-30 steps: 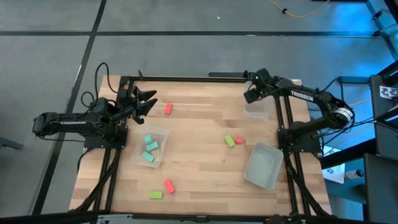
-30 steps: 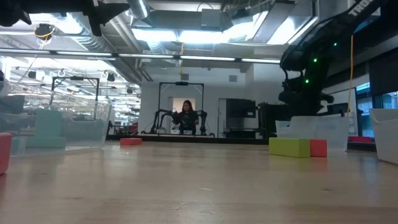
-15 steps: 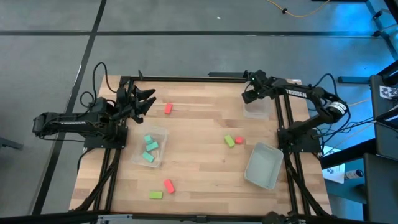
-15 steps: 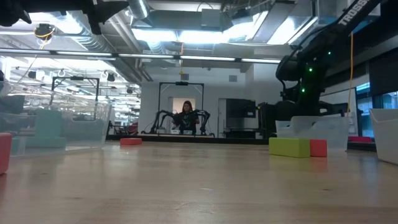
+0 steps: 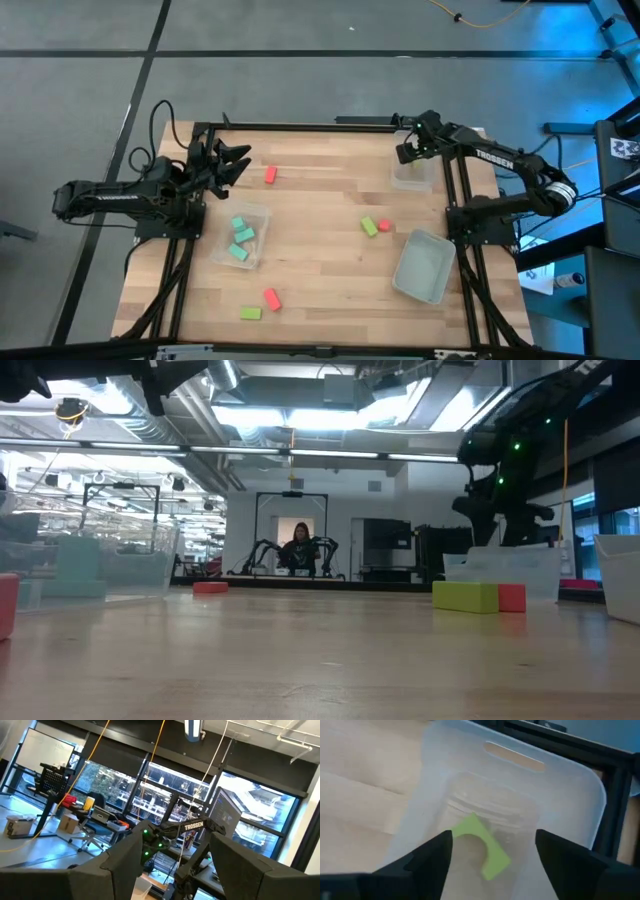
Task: Sort & place blocks by color
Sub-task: Put the top green block into the right transparent bin
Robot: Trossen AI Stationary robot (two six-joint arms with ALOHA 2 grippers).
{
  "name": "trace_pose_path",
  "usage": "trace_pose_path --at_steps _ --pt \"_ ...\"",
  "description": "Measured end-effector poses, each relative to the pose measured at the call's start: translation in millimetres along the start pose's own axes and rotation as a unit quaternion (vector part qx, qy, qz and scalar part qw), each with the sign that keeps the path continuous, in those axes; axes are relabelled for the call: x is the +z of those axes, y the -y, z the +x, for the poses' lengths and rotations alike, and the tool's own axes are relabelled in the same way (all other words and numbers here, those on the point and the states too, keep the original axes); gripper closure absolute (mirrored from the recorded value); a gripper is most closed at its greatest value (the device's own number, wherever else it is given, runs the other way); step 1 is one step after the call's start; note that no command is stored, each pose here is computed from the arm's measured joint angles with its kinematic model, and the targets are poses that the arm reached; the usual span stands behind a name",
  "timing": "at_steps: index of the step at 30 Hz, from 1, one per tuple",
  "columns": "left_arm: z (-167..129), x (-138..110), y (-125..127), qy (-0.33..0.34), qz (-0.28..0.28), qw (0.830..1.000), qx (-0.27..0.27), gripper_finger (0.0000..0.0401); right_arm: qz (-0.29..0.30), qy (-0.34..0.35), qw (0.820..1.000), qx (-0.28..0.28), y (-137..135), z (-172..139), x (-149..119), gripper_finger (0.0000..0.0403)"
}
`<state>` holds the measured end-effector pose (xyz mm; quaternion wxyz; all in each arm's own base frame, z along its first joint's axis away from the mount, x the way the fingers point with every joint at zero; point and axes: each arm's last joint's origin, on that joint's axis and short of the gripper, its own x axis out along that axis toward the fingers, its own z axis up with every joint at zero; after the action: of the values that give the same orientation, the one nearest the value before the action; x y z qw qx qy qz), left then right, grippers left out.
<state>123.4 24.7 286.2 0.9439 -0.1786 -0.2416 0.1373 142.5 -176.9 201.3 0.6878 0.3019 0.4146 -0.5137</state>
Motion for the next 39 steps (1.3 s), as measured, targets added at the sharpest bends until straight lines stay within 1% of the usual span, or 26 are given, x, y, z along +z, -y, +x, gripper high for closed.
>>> trace_pose_path --at_steps 3,5,6,8,10,12,13,15,18,20,21,25,31,33,35,39 --pt "0.0 0.1 0.0 0.001 -0.007 1.000 0.001 0.0176 0.005 0.023 0.999 0.043 -0.8 -13.6 1.0 0.0105" --pt "0.0 0.4 0.2 0.002 -0.013 1.000 -0.001 0.0176 0.011 0.051 0.996 0.078 -2.4 -24.2 3.3 0.0103" --pt "0.0 0.7 0.3 0.003 -0.013 1.000 -0.002 0.0176 0.015 0.073 0.992 0.099 -3.7 -30.1 5.8 0.0103" --pt "0.0 0.6 0.5 0.001 -0.013 1.000 -0.007 0.0176 0.026 0.116 0.979 0.167 -9.4 -43.8 10.7 0.0103" --pt "0.0 0.6 1.0 -0.001 -0.014 1.000 -0.014 0.0176 0.023 0.137 0.955 0.261 -19.7 -58.2 12.6 0.0102" --pt "0.0 0.5 1.2 -0.002 -0.025 1.000 -0.018 0.0176 0.010 0.145 0.921 0.361 -32.4 -73.5 12.2 0.0102" --pt "0.0 0.4 1.6 -0.005 -0.032 0.999 -0.024 0.0176 0.001 0.147 0.904 0.403 -38.4 -81.2 11.0 0.0102" --pt "-0.1 0.0 2.7 -0.013 -0.037 0.998 -0.043 0.0176 -0.008 0.142 0.875 0.462 -50.4 -94.8 5.8 0.0102" --pt "-0.2 0.0 3.7 -0.018 -0.042 0.997 -0.058 0.0176 -0.031 0.155 0.841 0.517 -68.2 -111.4 -1.5 0.0102" --pt "-0.3 -0.2 4.3 -0.022 -0.044 0.997 -0.068 0.0176 -0.051 0.166 0.821 0.544 -78.5 -119.9 -6.6 0.0102" --pt "-0.3 -0.3 4.6 -0.024 -0.045 0.996 -0.073 0.0176 -0.058 0.170 0.814 0.552 -83.5 -123.0 -9.4 0.0102" --pt "-0.4 -0.3 4.9 -0.028 -0.069 0.994 -0.077 0.0176 -0.061 0.174 0.804 0.565 -98.5 -132.8 -22.0 0.0102" --pt "-0.4 2.0 5.9 -0.018 -0.084 0.993 -0.084 0.0176 -0.085 0.173 0.777 0.600 -113.2 -148.1 -39.1 0.0102" --pt "-0.6 2.6 6.6 -0.018 -0.085 0.992 -0.094 0.0176 -0.093 0.162 0.771 0.609 -116.8 -151.4 -45.4 0.0102" --pt "-0.5 2.9 6.5 -0.016 -0.096 0.991 -0.090 0.0176 -0.101 0.154 0.766 0.616 -119.6 -154.2 -50.6 0.0102" --pt "-0.5 2.9 6.3 -0.015 -0.098 0.991 -0.087 0.0176 -0.125 0.141 0.753 0.631 -125.2 -160.6 -62.7 0.0102"
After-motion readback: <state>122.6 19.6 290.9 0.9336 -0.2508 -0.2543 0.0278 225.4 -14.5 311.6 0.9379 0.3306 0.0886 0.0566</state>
